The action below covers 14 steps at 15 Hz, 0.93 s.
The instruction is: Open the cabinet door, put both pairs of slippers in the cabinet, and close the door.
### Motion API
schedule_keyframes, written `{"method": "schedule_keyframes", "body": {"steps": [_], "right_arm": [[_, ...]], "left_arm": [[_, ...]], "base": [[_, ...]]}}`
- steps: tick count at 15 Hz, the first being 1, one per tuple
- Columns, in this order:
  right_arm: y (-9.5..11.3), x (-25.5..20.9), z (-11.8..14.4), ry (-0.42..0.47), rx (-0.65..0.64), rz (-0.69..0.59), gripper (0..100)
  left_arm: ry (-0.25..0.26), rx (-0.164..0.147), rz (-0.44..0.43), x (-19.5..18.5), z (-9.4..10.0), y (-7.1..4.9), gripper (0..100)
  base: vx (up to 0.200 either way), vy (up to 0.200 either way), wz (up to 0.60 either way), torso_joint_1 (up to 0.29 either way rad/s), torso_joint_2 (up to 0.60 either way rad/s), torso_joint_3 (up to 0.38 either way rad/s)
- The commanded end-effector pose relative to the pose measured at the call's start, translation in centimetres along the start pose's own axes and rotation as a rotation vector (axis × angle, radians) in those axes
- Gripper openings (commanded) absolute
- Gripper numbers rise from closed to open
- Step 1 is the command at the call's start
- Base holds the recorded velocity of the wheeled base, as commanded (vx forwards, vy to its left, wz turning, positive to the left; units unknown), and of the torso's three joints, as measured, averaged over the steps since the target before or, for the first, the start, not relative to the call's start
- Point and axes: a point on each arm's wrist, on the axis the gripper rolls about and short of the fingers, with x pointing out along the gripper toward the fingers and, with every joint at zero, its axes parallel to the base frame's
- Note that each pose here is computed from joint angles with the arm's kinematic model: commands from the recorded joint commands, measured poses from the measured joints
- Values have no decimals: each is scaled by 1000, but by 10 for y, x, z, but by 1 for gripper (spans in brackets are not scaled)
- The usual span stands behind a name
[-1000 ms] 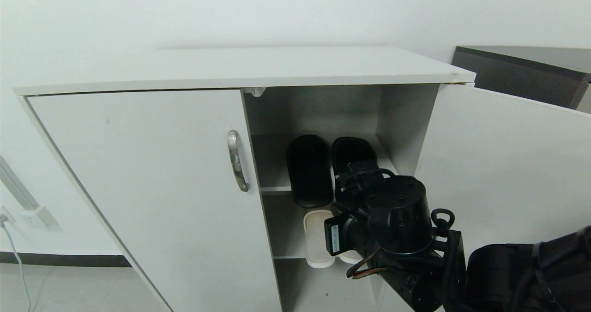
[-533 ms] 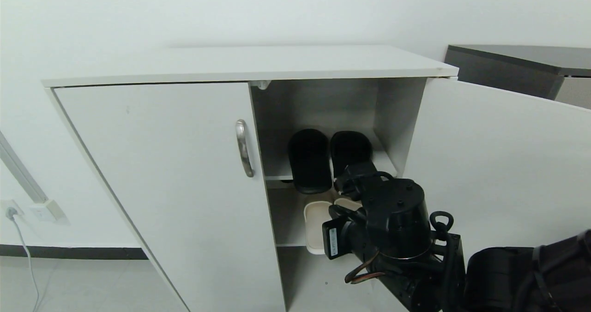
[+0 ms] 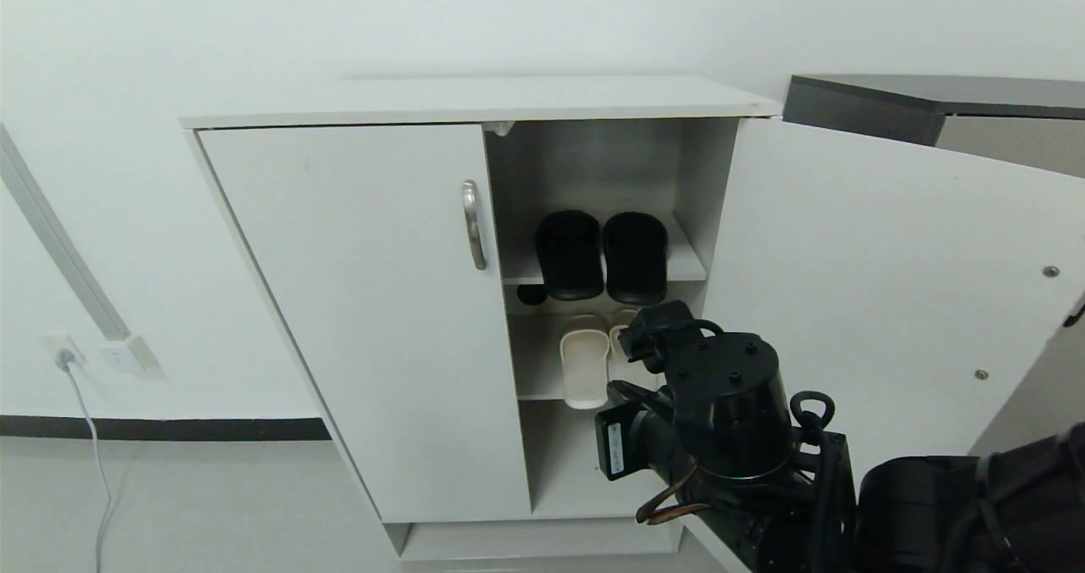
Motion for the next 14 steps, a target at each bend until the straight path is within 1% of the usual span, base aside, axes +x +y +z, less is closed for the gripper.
{"method": "schedule_keyframes", "body": {"steps": [1,6,12,14], "right_arm": [[-1,0,-4,13,-9,0,0],[-4,3,-12,33,-26,-8,0],[-6,4,-13,36,-24,-13,0],[-6,3,-13,21,-18,-10,0]], "left_arm": [[0,1,0,0,0,0,0],[0,-1,0,0,0,0,0],[1,2,0,0,0,0,0],[1,1,0,0,0,0,0]], "base": [[-200,0,0,7,-2,-2],[-200,0,0,0,2,0],[0,0,0,0,0,0],[0,0,0,0,0,0]]}}
